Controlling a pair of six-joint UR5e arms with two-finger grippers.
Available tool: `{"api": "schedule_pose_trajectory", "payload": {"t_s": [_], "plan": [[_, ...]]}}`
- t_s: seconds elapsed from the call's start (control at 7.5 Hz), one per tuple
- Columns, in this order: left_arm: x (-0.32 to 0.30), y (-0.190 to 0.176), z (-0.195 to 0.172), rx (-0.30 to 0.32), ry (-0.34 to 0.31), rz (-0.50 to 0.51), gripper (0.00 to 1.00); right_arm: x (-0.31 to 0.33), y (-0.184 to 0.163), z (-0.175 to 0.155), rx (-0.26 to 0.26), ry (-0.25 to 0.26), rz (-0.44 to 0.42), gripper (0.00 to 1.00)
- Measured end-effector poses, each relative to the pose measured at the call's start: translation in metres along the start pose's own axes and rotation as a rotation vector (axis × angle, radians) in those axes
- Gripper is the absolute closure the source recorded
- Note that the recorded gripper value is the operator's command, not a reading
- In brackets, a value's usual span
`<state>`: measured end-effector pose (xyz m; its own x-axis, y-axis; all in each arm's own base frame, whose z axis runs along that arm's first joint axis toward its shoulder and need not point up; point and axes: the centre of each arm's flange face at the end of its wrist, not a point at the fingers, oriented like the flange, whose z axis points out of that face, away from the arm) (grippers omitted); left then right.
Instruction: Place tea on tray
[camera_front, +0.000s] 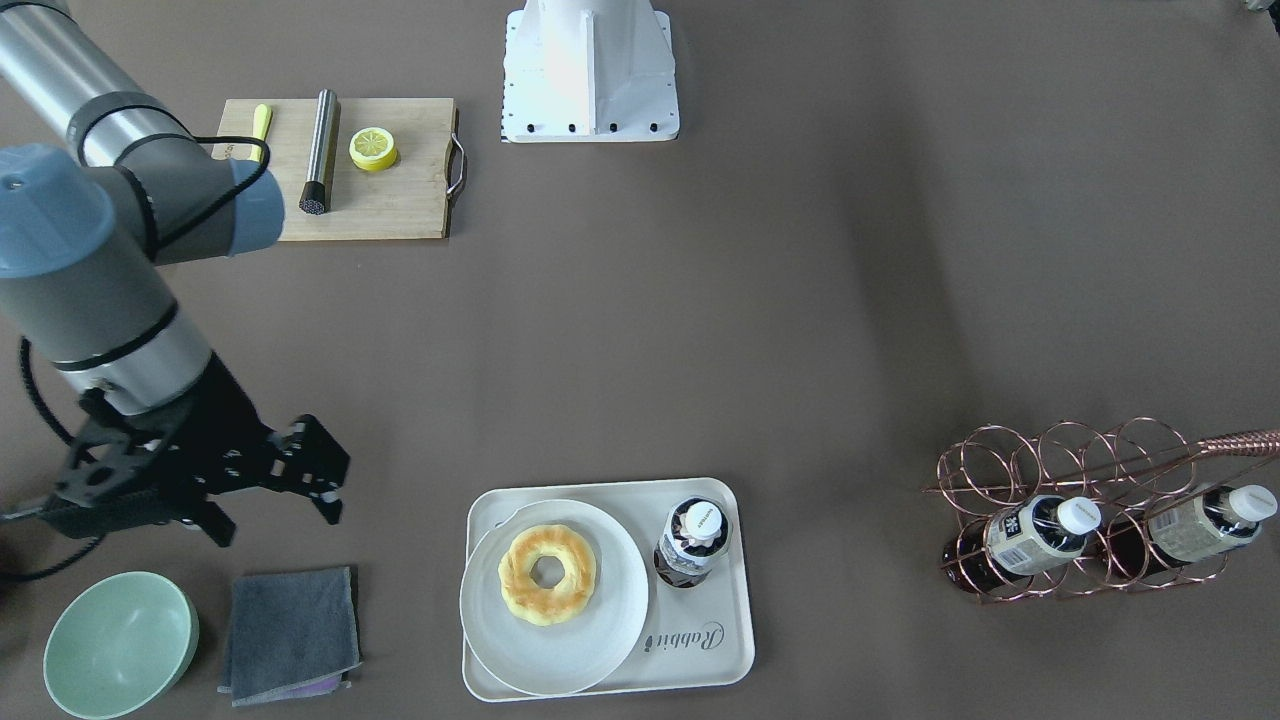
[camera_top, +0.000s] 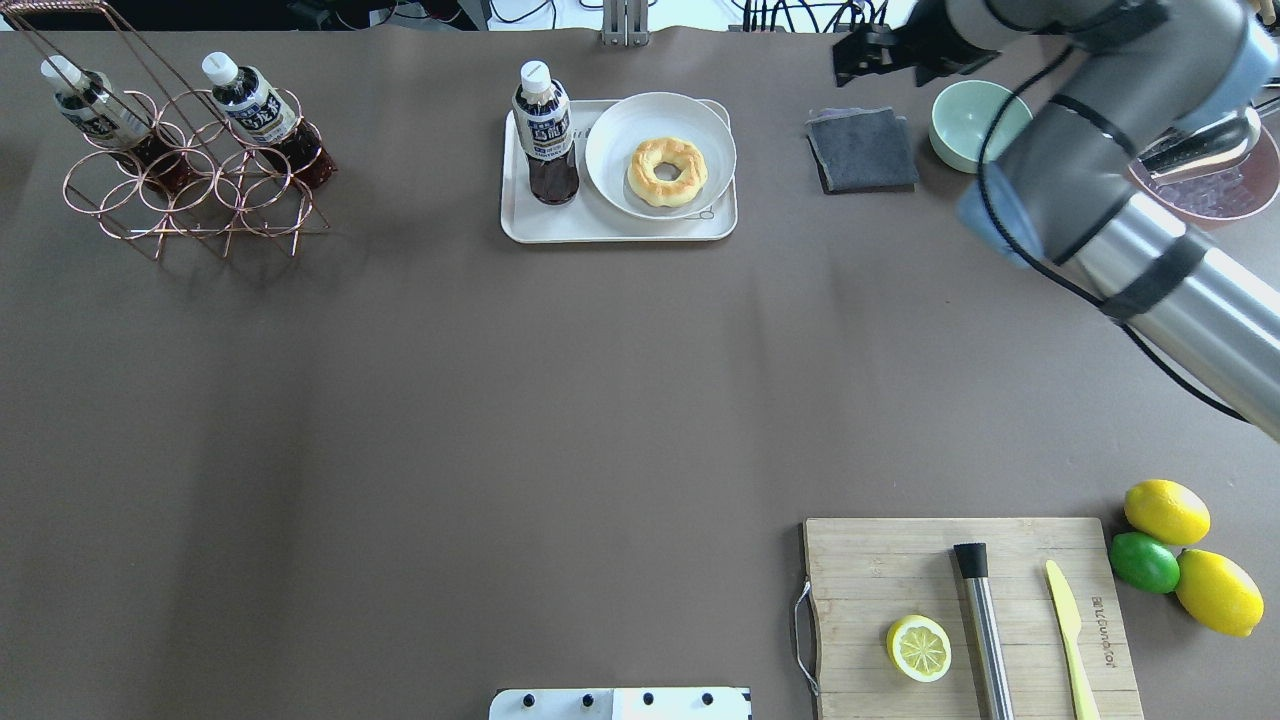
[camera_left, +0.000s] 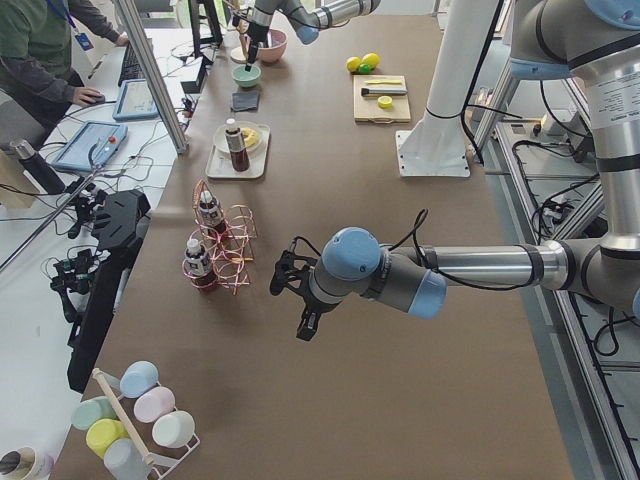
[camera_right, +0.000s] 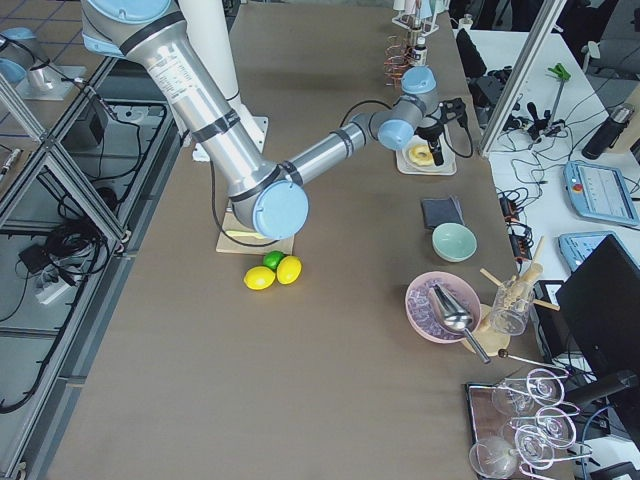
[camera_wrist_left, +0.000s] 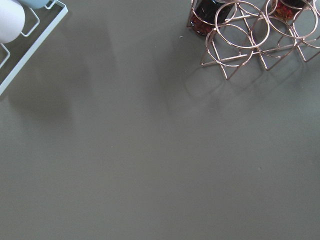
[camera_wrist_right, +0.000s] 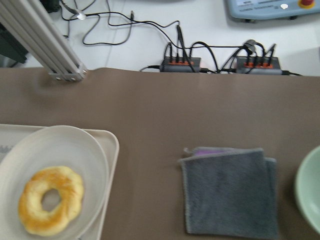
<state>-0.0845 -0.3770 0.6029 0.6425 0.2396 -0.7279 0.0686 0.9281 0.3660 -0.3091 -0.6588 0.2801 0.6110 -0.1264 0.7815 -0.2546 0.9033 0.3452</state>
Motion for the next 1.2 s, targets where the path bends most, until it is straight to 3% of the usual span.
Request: {"api": "schedule_pose_trajectory", "payload": {"t_s": [0.4,0.67,0.93,1.2], "plan": [[-0.051,0.035,-0.027,0.057,-0.056,-0.007,0.02,0.214,0.09,-0.073,-0.101,0.089,-0.07,0.0],[-0.076,0.059,-0.019,0.027,-0.108,-0.054,0.02,0.313,0.156,-0.108,-0.159,0.165,-0.105,0.0],[-0.095,0.074,-0.01,-0.01,-0.165,-0.079,0.02,0.397,0.222,-0.127,-0.236,0.238,-0.046,0.0],[-0.104,0.084,-0.001,-0.036,-0.173,-0.096,0.02,0.452,0.264,-0.13,-0.3,0.264,0.049,0.0]]}}
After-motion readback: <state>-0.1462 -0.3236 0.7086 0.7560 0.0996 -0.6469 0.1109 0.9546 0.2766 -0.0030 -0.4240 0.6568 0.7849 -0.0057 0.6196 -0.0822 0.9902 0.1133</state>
